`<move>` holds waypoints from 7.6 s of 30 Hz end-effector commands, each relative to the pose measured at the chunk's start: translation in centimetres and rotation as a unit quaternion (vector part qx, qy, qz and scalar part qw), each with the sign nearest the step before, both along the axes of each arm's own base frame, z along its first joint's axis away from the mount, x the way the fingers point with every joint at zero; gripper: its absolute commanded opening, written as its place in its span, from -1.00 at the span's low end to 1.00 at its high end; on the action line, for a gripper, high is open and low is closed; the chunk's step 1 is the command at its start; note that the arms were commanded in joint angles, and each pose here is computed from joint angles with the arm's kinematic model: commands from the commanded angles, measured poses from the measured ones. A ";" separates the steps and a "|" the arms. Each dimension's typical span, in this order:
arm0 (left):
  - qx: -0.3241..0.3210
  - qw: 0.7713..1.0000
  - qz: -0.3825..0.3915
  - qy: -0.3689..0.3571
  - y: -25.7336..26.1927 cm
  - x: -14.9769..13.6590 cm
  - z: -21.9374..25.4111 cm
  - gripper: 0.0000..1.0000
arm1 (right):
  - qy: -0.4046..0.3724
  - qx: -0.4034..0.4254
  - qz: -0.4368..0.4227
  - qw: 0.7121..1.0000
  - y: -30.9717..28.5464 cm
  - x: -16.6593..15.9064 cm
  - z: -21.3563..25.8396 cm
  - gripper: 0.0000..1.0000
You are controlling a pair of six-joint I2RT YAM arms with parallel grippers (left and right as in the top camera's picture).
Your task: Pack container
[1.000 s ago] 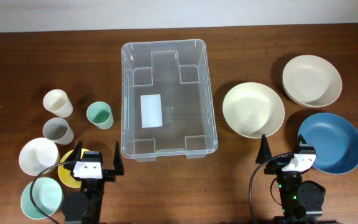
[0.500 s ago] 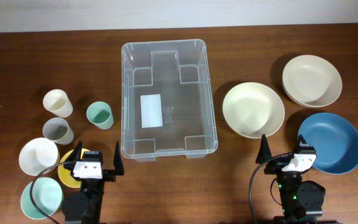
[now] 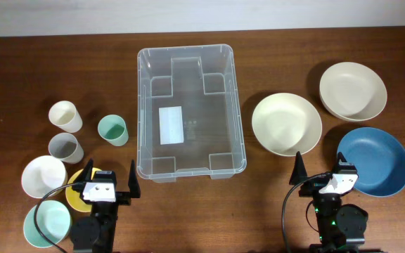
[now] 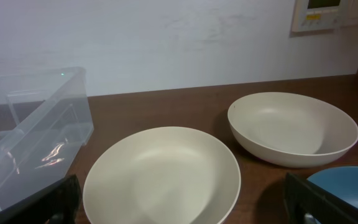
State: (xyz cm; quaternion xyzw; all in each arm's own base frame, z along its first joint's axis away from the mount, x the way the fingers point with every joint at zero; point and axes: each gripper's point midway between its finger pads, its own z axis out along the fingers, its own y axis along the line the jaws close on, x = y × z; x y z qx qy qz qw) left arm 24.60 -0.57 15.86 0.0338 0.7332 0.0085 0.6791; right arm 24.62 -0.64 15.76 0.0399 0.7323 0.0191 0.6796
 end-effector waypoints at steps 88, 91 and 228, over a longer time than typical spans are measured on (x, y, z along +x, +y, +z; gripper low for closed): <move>-0.042 0.885 0.023 0.464 0.0 7.6 8.7 0.99 | 0.610 0.108 -0.052 0.783 -5.3 15.6 -13.9 0.97; -0.042 0.885 0.023 0.464 0.0 7.6 8.7 0.99 | 0.614 0.108 -0.052 0.780 -5.2 15.1 -14.4 0.98; -0.041 0.885 0.025 0.464 0.1 7.6 8.7 1.00 | 0.269 0.007 0.179 0.946 18.8 20.0 15.6 -0.92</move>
